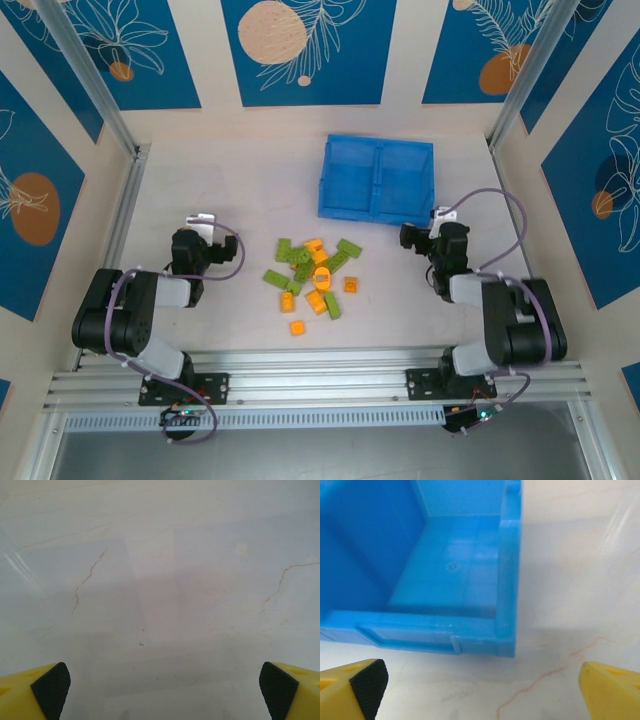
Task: Sort the legos into containers by color
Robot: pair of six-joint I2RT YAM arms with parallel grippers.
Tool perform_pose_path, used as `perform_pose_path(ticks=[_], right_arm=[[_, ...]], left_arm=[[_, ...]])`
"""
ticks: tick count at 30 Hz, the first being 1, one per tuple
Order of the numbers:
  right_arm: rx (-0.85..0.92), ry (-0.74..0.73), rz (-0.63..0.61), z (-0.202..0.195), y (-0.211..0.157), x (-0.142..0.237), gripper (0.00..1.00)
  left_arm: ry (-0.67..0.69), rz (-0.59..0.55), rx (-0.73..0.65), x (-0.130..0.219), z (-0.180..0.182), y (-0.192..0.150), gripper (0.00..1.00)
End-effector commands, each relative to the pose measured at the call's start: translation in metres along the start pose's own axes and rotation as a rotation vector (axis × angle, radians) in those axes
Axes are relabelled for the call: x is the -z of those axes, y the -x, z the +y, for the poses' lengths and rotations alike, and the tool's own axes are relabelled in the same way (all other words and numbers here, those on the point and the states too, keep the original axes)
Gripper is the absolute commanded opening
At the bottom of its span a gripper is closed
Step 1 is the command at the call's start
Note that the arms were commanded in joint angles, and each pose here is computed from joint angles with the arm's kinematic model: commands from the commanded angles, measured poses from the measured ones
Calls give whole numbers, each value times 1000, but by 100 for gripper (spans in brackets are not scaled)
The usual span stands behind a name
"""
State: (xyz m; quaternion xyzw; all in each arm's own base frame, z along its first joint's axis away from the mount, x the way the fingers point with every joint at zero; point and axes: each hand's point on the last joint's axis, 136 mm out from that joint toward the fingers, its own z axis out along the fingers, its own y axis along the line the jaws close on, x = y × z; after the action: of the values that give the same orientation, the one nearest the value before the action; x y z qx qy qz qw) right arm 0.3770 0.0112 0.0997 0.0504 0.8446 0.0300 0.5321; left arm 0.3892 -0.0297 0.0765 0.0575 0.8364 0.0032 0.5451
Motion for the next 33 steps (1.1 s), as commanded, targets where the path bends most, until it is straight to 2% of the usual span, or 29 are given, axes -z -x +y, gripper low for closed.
perform_pose_path(ticks=[1, 3, 4, 6, 8, 11, 14, 16, 19, 23, 29, 33], right_arm=[[-200, -179, -31, -24, 55, 41, 99], [-392, -223, 97, -28, 51, 69, 99], [-439, -189, 168, -19, 48, 80, 100], [-438, -22, 284, 15, 42, 91, 100], [-408, 146, 397, 54, 36, 104, 100], [-335, 276, 539, 94, 19, 117, 100], [-228, 335, 642, 126, 1, 122, 100], [-172, 346, 712, 143, -15, 123, 99], [-125, 311, 799, 157, -47, 118, 100], [-105, 245, 883, 161, -92, 113, 98], [-84, 278, 946, 182, -129, 113, 94], [-47, 233, 928, 184, -137, 100, 79]], left_arm=[[8, -61, -24, 5, 2, 15, 100], [25, -106, -63, 17, -4, 24, 100], [48, -121, -78, 25, -4, 30, 100], [65, -65, -73, 39, -6, 43, 100], [29, -63, -60, 63, -16, 63, 100], [-148, -134, -40, 106, -58, 95, 100], [-363, -114, -41, 152, -109, 110, 100], [-493, -81, -68, 180, -139, 109, 100], [-665, -20, -194, 220, -177, 93, 100], [-767, 103, -394, 255, -190, 60, 100], [-867, 159, -577, 270, -193, 25, 100], [-847, 142, -614, 265, -195, 30, 100]])
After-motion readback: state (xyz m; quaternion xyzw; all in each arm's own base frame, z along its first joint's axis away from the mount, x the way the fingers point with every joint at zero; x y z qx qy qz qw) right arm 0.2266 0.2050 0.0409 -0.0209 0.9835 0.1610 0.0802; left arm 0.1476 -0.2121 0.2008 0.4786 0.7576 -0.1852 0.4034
